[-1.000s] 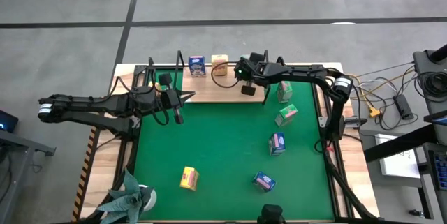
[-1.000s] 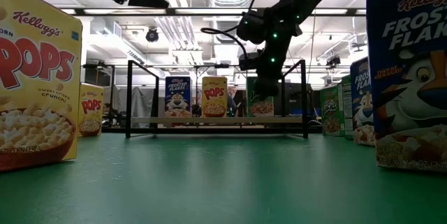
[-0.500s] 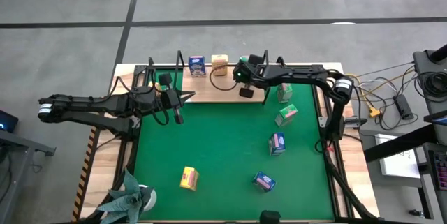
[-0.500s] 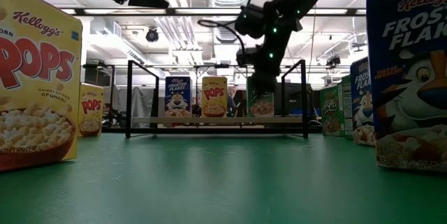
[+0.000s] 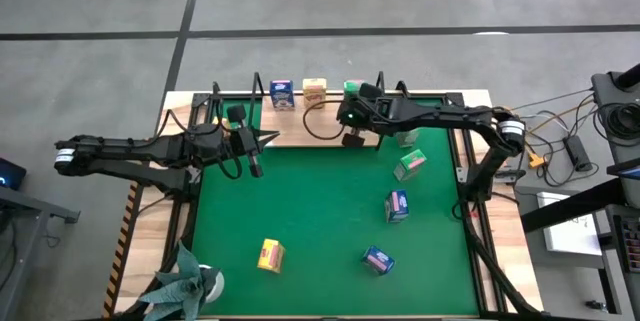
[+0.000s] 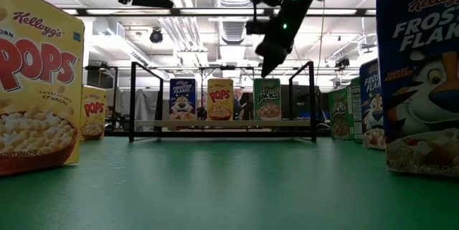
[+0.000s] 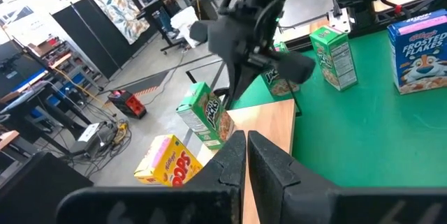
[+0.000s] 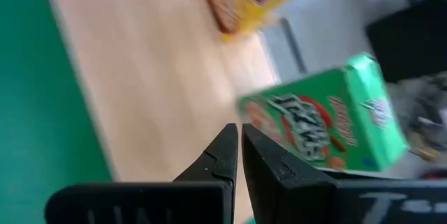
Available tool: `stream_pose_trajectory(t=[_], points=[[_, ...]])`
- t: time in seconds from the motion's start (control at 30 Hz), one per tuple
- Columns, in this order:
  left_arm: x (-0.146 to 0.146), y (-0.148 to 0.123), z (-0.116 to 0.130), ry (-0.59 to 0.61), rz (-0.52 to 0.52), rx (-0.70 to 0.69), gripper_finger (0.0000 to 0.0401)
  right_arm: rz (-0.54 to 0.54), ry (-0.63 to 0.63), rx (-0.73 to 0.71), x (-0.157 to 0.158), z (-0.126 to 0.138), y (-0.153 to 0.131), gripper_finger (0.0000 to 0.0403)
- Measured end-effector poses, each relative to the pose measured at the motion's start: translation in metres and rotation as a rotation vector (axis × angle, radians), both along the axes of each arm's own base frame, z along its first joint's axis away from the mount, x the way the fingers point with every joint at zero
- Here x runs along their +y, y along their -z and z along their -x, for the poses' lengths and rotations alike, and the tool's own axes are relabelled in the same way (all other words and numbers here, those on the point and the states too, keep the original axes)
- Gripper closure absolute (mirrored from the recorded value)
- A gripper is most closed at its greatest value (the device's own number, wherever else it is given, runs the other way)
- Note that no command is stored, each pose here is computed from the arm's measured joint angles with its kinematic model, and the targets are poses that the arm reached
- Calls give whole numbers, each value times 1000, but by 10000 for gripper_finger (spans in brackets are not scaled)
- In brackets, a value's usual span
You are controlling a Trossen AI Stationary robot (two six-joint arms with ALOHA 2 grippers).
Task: Stack cereal on shelf
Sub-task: Put the top yellow cereal box on the shelf aligned with the other yellow cereal box
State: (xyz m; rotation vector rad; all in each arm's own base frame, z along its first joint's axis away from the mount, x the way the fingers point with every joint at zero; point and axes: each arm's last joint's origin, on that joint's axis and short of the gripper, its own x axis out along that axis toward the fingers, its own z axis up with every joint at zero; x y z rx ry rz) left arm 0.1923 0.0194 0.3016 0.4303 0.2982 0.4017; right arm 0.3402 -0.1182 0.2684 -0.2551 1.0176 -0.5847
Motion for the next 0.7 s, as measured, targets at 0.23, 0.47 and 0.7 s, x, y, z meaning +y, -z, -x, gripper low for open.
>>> stream_pose_trajectory(t=[0.23,0.47,0.7], points=[[1,1,1,-39,40,-13,401,-56,-68,-84,21,13,-2,390],[5,6,5,-252,101,-19,401,1,-132,-234,38,30,6,390],[6,-2,11,-328,208,-53,401,-3,-233,-406,47,52,10,390]])
